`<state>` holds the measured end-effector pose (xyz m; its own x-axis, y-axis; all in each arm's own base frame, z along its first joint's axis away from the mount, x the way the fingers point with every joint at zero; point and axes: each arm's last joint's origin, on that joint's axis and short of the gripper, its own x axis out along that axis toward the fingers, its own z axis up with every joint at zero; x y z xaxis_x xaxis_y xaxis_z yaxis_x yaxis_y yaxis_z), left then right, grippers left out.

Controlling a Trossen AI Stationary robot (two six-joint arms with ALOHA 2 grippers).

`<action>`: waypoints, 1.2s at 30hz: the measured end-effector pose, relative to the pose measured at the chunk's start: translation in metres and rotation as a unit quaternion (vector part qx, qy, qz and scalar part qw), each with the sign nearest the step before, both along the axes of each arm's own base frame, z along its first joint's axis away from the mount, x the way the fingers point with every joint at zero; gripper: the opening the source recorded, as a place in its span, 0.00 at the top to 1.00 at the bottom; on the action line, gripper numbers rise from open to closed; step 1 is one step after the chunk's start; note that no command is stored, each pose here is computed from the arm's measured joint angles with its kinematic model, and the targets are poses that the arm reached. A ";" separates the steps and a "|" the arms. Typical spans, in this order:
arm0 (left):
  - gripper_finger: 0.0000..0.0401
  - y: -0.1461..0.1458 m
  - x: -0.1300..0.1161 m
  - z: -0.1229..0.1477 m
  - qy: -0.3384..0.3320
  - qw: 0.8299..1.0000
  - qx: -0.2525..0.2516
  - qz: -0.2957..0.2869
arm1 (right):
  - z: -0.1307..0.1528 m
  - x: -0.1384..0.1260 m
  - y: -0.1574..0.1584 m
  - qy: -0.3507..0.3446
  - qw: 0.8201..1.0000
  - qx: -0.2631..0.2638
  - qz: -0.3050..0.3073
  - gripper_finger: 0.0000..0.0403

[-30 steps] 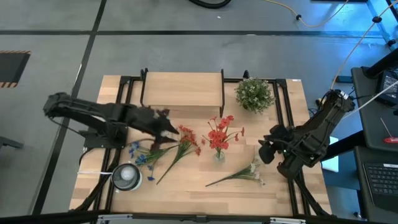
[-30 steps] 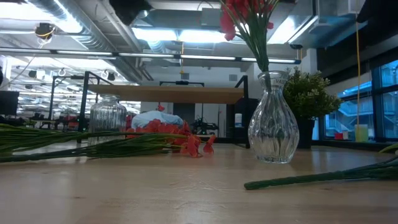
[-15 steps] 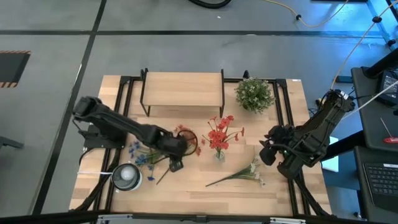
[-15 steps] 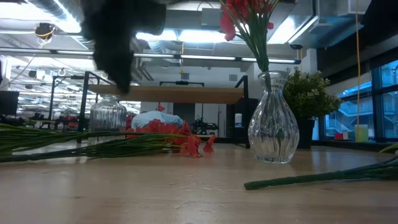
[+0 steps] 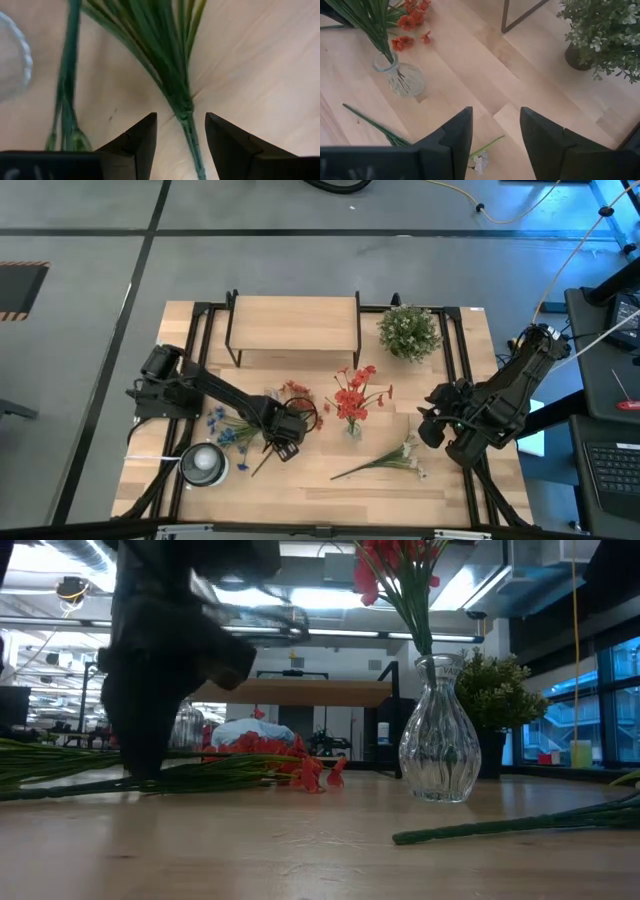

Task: Pick and place flowers into a vace then onto a shelf
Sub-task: Put the orange flowers into the right transparent vase

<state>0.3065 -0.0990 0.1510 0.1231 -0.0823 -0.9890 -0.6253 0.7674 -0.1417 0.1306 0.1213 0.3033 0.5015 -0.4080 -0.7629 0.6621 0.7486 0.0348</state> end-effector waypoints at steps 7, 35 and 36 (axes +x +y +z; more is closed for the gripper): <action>0.64 -0.002 0.003 -0.016 0.034 0.999 -0.014 0.010 | 0.000 0.000 0.000 -0.001 1.000 -0.001 0.000 0.59; 0.99 0.000 0.018 0.083 -0.048 0.999 0.010 -0.023 | 0.000 0.000 0.000 -0.001 1.000 -0.008 0.006 0.59; 0.99 0.002 0.014 0.090 -0.049 0.998 0.021 -0.018 | 0.000 0.000 0.000 -0.001 1.000 -0.008 0.007 0.59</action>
